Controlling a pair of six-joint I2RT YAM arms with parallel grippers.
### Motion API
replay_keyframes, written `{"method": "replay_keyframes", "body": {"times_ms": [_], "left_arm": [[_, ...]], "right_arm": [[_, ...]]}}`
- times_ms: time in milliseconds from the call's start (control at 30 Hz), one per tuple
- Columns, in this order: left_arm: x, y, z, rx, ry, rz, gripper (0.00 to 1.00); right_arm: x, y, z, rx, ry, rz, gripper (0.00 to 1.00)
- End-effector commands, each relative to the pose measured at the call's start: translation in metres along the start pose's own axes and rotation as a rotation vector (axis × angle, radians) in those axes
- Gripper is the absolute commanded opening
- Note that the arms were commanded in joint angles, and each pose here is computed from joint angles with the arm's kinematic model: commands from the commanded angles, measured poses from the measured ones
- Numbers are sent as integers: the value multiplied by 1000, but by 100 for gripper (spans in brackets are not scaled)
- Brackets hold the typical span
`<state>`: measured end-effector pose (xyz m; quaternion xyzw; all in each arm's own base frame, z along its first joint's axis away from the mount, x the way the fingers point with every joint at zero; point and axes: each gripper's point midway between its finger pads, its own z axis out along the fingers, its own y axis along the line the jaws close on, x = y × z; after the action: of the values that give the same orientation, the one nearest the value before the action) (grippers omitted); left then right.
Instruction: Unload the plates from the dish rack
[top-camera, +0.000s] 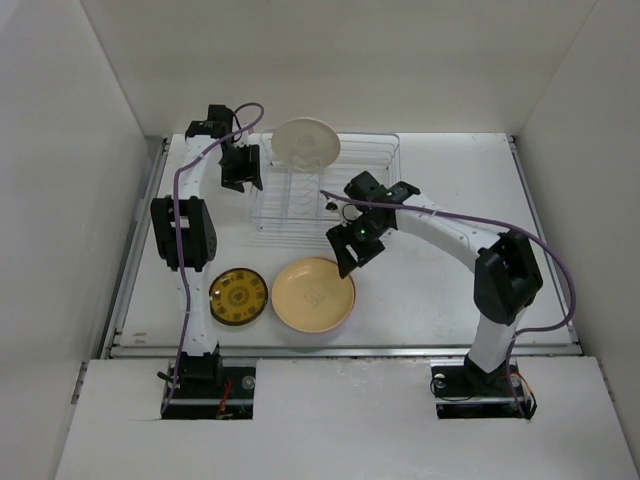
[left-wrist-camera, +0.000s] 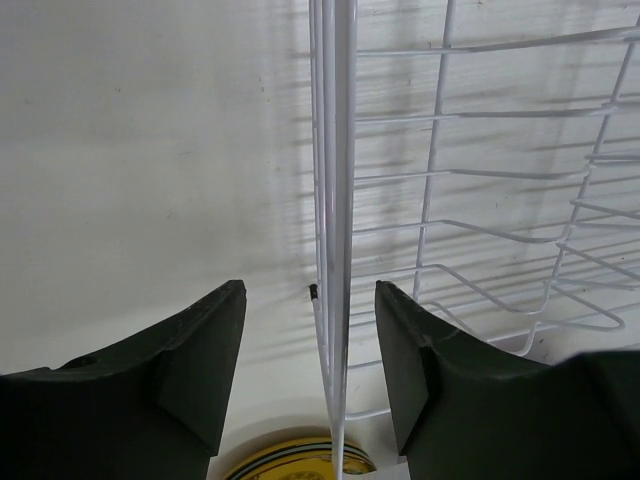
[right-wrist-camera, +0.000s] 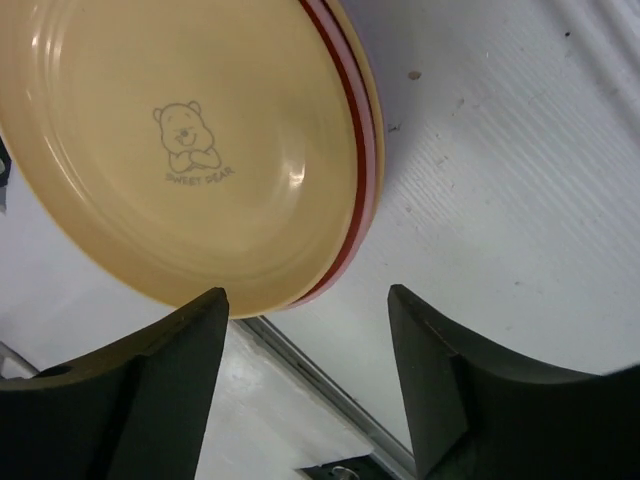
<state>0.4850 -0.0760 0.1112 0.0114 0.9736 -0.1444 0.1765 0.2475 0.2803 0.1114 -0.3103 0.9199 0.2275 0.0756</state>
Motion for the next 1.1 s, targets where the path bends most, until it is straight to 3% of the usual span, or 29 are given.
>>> {"method": "replay_keyframes", "body": {"times_ms": [0,67,200,300,333,400,433,533,567,600,633,667,700,900,1067], "left_arm": [[-10,-14,-40,2,-73,14,52],[-7,-13,-38,1,-64,11,52],[-4,-18,-37,4,-52,28,52],[0,-20,-32,6,-29,41,52],[2,-23,-27,8,-18,47,52],[6,-20,-23,-3,1,42,52],[7,-18,-18,-4,11,39,52],[11,-15,-14,-16,29,34,52],[12,-14,-10,-17,38,32,50],[12,-14,-10,-17,38,32,50],[12,-14,-10,-17,38,32,48],[14,-13,-6,-18,47,29,44],[17,-12,-5,-19,56,27,41],[24,-7,8,-23,97,16,24],[33,-5,15,-26,136,7,6]], "right_arm": [[-20,7,-20,9,-80,-25,72],[-30,8,-35,40,-135,-34,78],[-79,-4,-89,222,-365,-74,80],[-133,-10,-131,333,-592,-100,83],[-165,-17,-155,393,-726,-100,83],[-196,-34,-158,465,-806,-97,84],[-222,-43,-181,516,-921,-72,87],[-261,-80,-159,590,-936,-68,89],[-283,-80,-177,592,-1003,-64,90],[-294,-96,-142,602,-954,-69,90],[-305,-103,-138,607,-972,-64,92],[-324,-107,-158,632,-1052,-48,92],[-332,-121,-132,646,-1038,-40,92],[-375,-145,-127,662,-1256,-22,97],[-388,-163,-105,645,-1318,24,93]]}}
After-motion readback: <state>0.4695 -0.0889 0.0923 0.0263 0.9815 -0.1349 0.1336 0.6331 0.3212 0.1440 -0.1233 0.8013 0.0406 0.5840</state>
